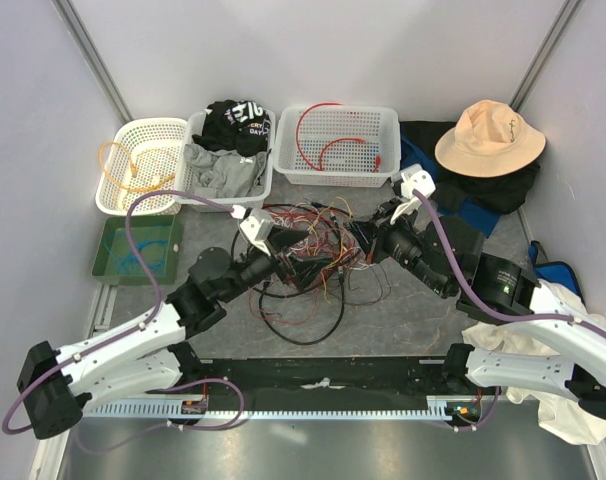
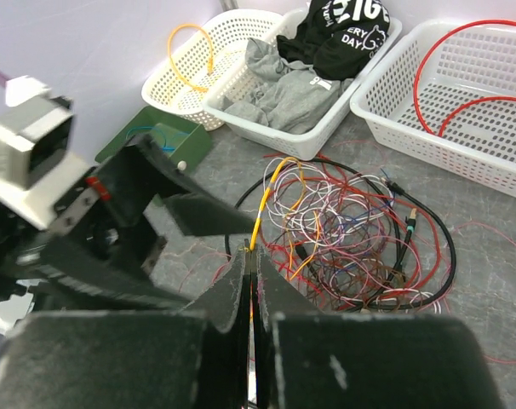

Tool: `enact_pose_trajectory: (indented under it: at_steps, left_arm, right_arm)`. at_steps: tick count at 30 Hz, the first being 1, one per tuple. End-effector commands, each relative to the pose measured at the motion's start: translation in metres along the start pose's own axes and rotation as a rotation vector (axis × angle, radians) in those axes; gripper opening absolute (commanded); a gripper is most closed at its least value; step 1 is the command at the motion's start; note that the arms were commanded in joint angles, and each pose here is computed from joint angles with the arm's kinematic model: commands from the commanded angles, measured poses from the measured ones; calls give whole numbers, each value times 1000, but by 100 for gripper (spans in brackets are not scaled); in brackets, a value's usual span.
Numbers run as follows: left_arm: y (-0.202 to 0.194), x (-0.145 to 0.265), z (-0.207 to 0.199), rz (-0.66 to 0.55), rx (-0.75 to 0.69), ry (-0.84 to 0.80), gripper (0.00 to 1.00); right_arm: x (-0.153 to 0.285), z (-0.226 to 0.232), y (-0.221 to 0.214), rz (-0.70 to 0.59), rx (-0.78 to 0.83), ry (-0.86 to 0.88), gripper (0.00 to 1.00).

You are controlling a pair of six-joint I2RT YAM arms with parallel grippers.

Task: Untangle the cables

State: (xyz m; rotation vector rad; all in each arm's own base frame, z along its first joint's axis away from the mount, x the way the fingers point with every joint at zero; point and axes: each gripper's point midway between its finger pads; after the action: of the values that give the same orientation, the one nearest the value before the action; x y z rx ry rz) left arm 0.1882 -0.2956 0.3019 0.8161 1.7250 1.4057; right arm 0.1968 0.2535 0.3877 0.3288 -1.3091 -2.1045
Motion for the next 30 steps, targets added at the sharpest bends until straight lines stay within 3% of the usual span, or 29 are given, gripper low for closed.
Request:
enact_pose_trajectory:
  at_steps: [1, 9, 15, 17, 18, 19, 20, 21, 24, 25, 27, 28, 29, 30]
  left_arm:
    - [16, -16, 47, -15, -105, 244, 98]
    - [16, -22, 80, -10, -132, 425, 98]
    - [9, -43, 81, 35, -171, 401, 93]
    - [5, -47, 82, 50, -186, 401, 76]
    - [5, -51, 83, 58, -194, 398, 62]
    - [4, -51, 83, 62, -200, 400, 24]
    - [6, -52, 84, 65, -207, 406, 7]
    - [13, -50, 87, 57, -208, 428, 2]
    - [44, -43, 88, 0, -233, 453, 2]
    - [49, -39, 90, 12, -246, 469, 2]
    - [90, -36, 93, -33, -244, 517, 2]
    - [93, -34, 94, 9, -250, 526, 2]
    - [105, -33, 95, 16, -253, 532, 2]
    - [146, -35, 90, -43, -250, 533, 2]
  right_arm:
    - [9, 14, 18, -31, -36, 54, 0]
    - [16, 13, 18, -28, -38, 65, 0]
    - [18, 12, 18, -31, -41, 65, 0]
    - [20, 12, 20, -37, -42, 67, 0]
    - [21, 11, 20, -37, -42, 67, 0]
    - [21, 10, 20, -37, -43, 64, 0]
    - [23, 9, 20, -38, -43, 62, 0]
    - [23, 7, 20, -41, -41, 52, 0]
    - [26, 0, 16, -41, -35, 35, 3]
    - [28, -5, 11, -37, -30, 25, 26]
    - [29, -13, 7, -40, -24, 2, 56]
    - [31, -21, 3, -45, -21, -22, 74]
    - [30, -26, 0, -43, -18, -39, 79]
    - [31, -29, -3, -44, -19, -48, 82]
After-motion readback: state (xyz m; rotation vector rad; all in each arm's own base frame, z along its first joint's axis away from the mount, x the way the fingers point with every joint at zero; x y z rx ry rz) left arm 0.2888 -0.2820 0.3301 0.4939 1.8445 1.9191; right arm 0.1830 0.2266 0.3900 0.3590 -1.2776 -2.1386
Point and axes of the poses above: each gripper's point midway between its finger pads, its own x axis back along the fingers, its own z axis along the line the jaws close on, y = z × x, and after that the axes turned 12 degrees about -x, right-handed
